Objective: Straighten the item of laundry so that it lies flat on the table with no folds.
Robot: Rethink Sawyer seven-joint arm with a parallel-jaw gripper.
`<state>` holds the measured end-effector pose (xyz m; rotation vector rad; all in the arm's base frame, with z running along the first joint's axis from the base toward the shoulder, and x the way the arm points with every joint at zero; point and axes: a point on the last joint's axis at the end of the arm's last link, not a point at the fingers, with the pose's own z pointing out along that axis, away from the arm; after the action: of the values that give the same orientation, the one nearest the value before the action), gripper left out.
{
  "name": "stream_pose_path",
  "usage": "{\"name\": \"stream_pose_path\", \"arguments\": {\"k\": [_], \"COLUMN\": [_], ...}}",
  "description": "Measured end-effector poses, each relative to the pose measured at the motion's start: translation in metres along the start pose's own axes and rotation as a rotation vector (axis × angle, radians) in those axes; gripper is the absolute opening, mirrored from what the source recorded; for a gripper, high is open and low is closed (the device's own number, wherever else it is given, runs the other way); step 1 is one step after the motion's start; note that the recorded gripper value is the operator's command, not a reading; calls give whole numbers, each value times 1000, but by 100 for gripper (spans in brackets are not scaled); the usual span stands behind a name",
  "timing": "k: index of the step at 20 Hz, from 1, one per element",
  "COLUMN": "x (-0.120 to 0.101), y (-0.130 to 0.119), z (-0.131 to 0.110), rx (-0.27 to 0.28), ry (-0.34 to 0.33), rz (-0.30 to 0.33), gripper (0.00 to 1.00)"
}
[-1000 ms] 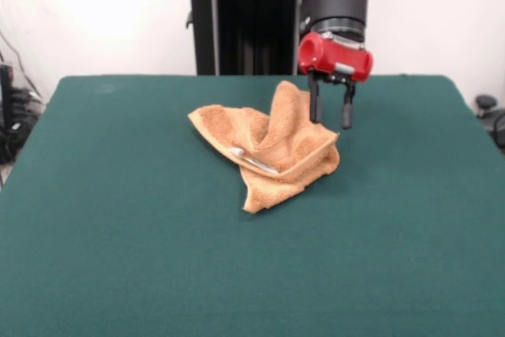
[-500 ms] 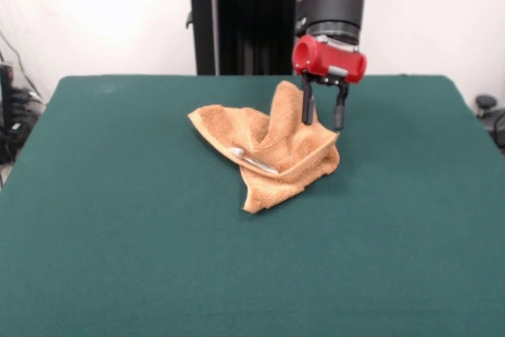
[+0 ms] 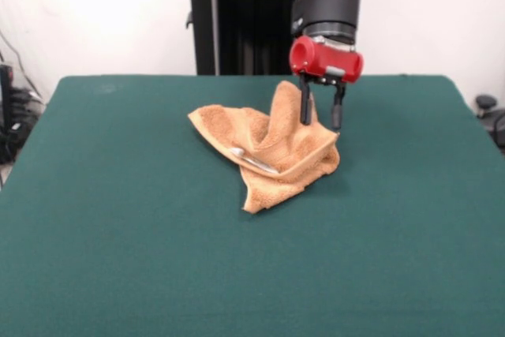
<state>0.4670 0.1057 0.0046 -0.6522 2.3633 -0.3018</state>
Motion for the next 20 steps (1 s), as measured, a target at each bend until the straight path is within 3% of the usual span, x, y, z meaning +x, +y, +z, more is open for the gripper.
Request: {"name": "stream_pose_path", "arguments": {"k": [20], "x": [13], "y": [10], "z": [0], "rx": [-113], "ry": [-21], "rz": [-17], "gripper": [100]}}
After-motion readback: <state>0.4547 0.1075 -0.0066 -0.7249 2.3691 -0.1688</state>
